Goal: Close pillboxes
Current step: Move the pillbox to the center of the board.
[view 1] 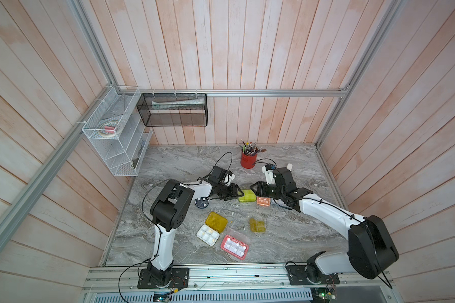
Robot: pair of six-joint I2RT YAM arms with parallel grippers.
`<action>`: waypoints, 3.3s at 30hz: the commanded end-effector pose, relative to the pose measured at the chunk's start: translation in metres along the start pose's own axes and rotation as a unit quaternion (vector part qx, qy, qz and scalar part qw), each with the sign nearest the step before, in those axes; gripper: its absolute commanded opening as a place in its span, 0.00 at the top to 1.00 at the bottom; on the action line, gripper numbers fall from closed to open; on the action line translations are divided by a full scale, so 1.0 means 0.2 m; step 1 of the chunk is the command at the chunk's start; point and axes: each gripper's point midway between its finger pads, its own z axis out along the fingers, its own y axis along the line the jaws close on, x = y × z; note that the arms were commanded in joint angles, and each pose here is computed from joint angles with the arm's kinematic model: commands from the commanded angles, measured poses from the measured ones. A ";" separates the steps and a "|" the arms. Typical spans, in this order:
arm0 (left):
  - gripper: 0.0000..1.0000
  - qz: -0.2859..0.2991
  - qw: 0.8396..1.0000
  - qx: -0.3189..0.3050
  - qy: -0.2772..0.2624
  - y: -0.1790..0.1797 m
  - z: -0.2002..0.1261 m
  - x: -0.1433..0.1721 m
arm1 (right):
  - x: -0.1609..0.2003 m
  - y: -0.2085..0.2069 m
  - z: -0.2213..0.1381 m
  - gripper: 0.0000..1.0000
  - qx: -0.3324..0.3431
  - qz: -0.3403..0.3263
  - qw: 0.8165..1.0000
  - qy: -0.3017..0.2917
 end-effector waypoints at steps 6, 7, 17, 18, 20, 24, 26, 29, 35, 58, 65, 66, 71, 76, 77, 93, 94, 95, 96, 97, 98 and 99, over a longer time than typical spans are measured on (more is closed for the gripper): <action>0.46 0.021 1.000 -0.018 -0.006 -0.03 -0.07 -0.03 | 0.04 -0.01 -0.02 0.48 0.013 0.011 1.000 0.018; 0.46 0.026 0.999 -0.019 -0.009 -0.04 -0.10 -0.05 | 0.05 -0.01 -0.03 0.48 0.011 0.014 1.000 0.024; 0.46 0.070 0.997 -0.024 -0.022 -0.21 -0.31 0.00 | 0.30 -0.03 -0.10 0.46 0.015 0.062 0.993 0.095; 0.46 0.076 0.997 -0.025 -0.019 -0.23 -0.32 0.03 | 0.34 -0.04 -0.11 0.46 0.018 0.065 0.993 0.102; 0.46 0.083 0.996 -0.030 -0.008 -0.24 -0.33 0.08 | 0.40 -0.07 -0.13 0.46 0.026 0.070 0.991 0.111; 0.46 0.087 0.996 -0.036 0.000 -0.25 -0.34 0.19 | 0.47 -0.12 -0.19 0.46 0.045 0.080 0.989 0.115; 0.46 0.086 0.996 -0.034 0.004 -0.26 -0.35 0.23 | 0.49 -0.13 -0.21 0.45 0.047 0.083 0.989 0.114; 0.46 0.097 0.995 -0.031 0.019 -0.30 -0.32 0.31 | 0.53 -0.17 -0.23 0.45 0.059 0.087 0.988 0.113; 0.45 0.109 0.993 -0.028 0.041 -0.37 -0.26 0.45 | 0.59 -0.20 -0.26 0.45 0.060 0.101 0.986 0.115; 0.29 -0.079 0.945 -0.210 -0.240 0.34 -1.21 0.29 | 0.50 -0.07 -0.16 0.45 0.008 0.095 0.989 0.111; 0.30 -0.119 0.946 -0.187 -0.237 0.50 -1.13 0.34 | 0.42 -0.01 -0.12 0.45 0.000 0.077 0.991 0.113; 0.30 -0.120 0.947 -0.184 -0.234 0.51 -1.11 0.34 | 0.42 -0.01 -0.11 0.45 -0.001 0.076 0.991 0.113; 0.33 -0.122 0.955 -0.157 -0.220 0.54 -1.03 0.33 | 0.40 0.01 -0.09 0.45 -0.007 0.070 0.991 0.116; 0.37 -0.118 0.954 -0.155 -0.229 0.58 -1.00 0.27 | 0.36 0.03 -0.06 0.45 -0.011 0.065 0.991 0.116; 0.37 -0.117 0.954 -0.154 -0.230 0.58 -0.99 0.26 | 0.36 0.04 -0.06 0.45 -0.011 0.065 0.991 0.117; 0.44 -0.110 0.959 -0.159 -0.206 0.66 -0.91 0.22 | 0.27 0.11 -0.01 0.45 -0.023 0.053 0.991 0.119; 0.44 -0.109 0.960 -0.155 -0.206 0.66 -0.90 0.21 | 0.26 0.12 -0.01 0.45 -0.024 0.051 0.991 0.119; 0.46 -0.108 0.961 -0.152 -0.205 0.65 -0.90 0.21 | 0.26 0.13 0.00 0.45 -0.024 0.049 0.991 0.119; 0.46 -0.106 0.962 -0.149 -0.204 0.65 -0.89 0.20 | 0.25 0.14 0.00 0.45 -0.025 0.047 0.991 0.119; 0.46 -0.106 0.962 -0.146 -0.205 0.65 -0.89 0.19 | 0.24 0.15 0.01 0.45 -0.025 0.046 0.992 0.118; 0.46 -0.103 0.963 -0.142 -0.204 0.64 -0.89 0.19 | 0.23 0.16 0.02 0.45 -0.026 0.045 0.992 0.119; 0.46 -0.102 0.964 -0.138 -0.203 0.64 -0.88 0.18 | 0.22 0.17 0.02 0.45 -0.027 0.044 0.992 0.119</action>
